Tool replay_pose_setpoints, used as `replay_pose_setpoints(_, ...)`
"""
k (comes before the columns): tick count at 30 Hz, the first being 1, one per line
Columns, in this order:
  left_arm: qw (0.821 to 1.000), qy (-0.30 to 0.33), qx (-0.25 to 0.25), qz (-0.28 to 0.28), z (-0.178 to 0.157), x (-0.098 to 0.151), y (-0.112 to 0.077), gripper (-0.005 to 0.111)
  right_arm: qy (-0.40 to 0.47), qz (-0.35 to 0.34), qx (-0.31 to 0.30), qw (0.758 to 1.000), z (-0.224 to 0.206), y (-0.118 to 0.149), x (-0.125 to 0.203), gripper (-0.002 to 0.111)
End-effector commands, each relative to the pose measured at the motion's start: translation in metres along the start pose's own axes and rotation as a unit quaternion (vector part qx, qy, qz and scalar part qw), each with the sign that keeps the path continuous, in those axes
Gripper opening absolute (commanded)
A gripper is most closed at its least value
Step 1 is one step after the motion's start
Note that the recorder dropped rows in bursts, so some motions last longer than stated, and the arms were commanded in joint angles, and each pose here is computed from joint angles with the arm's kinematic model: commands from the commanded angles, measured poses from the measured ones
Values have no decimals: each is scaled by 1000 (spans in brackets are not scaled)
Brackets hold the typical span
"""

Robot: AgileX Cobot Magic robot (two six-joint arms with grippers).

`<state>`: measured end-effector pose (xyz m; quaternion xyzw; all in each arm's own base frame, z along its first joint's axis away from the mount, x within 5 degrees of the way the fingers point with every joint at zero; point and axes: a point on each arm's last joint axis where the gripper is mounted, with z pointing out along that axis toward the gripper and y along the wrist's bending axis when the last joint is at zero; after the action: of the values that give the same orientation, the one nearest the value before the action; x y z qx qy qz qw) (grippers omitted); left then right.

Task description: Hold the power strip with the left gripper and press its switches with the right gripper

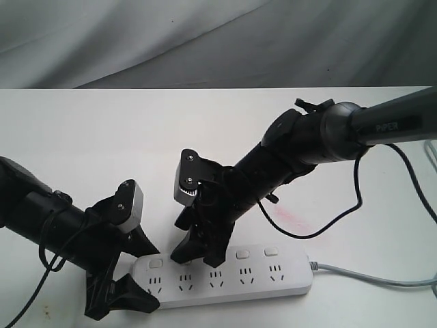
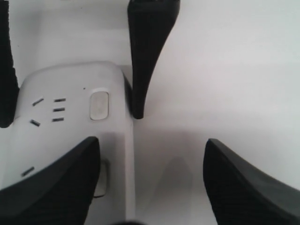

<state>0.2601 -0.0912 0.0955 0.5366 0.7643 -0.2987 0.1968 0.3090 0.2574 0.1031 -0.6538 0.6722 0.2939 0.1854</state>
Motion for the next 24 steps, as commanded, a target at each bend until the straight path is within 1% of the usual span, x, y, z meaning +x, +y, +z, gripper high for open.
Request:
replay_pose_setpoints(1, 1000, 2, 1, 3, 2, 0, 0, 31, 66, -44, 42, 996, 9, -11, 23, 59)
replay_pose_setpoints(4, 1000, 2, 1, 3, 2, 0, 0, 31, 64, -41, 40, 996, 9, -10, 23, 59)
replay_pose_setpoints(7, 1000, 2, 1, 3, 2, 0, 0, 31, 41, -34, 21, 998, 3, -5, 14, 59)
replay_pose_setpoints(8, 1000, 2, 1, 3, 2, 0, 0, 31, 30, -34, 24, 999, -2, -4, 9, 59)
replay_pose_setpoints(10, 1000, 2, 1, 3, 2, 0, 0, 31, 5, -38, 40, 998, -15, -3, -3, 59)
replay_pose_setpoints(12, 1000, 2, 1, 3, 2, 0, 0, 31, -26, -42, 60, 997, -36, -4, -16, 59)
replay_pose_setpoints(14, 1000, 2, 1, 3, 2, 0, 0, 31, -51, -49, 67, 995, -58, -3, -23, 59)
replay_pose_setpoints(16, 1000, 2, 1, 3, 2, 0, 0, 31, -68, -50, 64, 994, -76, -2, -25, 59)
replay_pose_setpoints(18, 1000, 2, 1, 3, 2, 0, 0, 31, -80, -48, 46, 995, -89, 0, -22, 59)
replay_pose_setpoints(21, 1000, 2, 1, 3, 2, 0, 0, 31, -83, -45, 35, 995, -92, 0, -20, 59)
replay_pose_setpoints(24, 1000, 2, 1, 3, 2, 0, 0, 31, -76, -38, 43, 995, -88, 1, -15, 59)
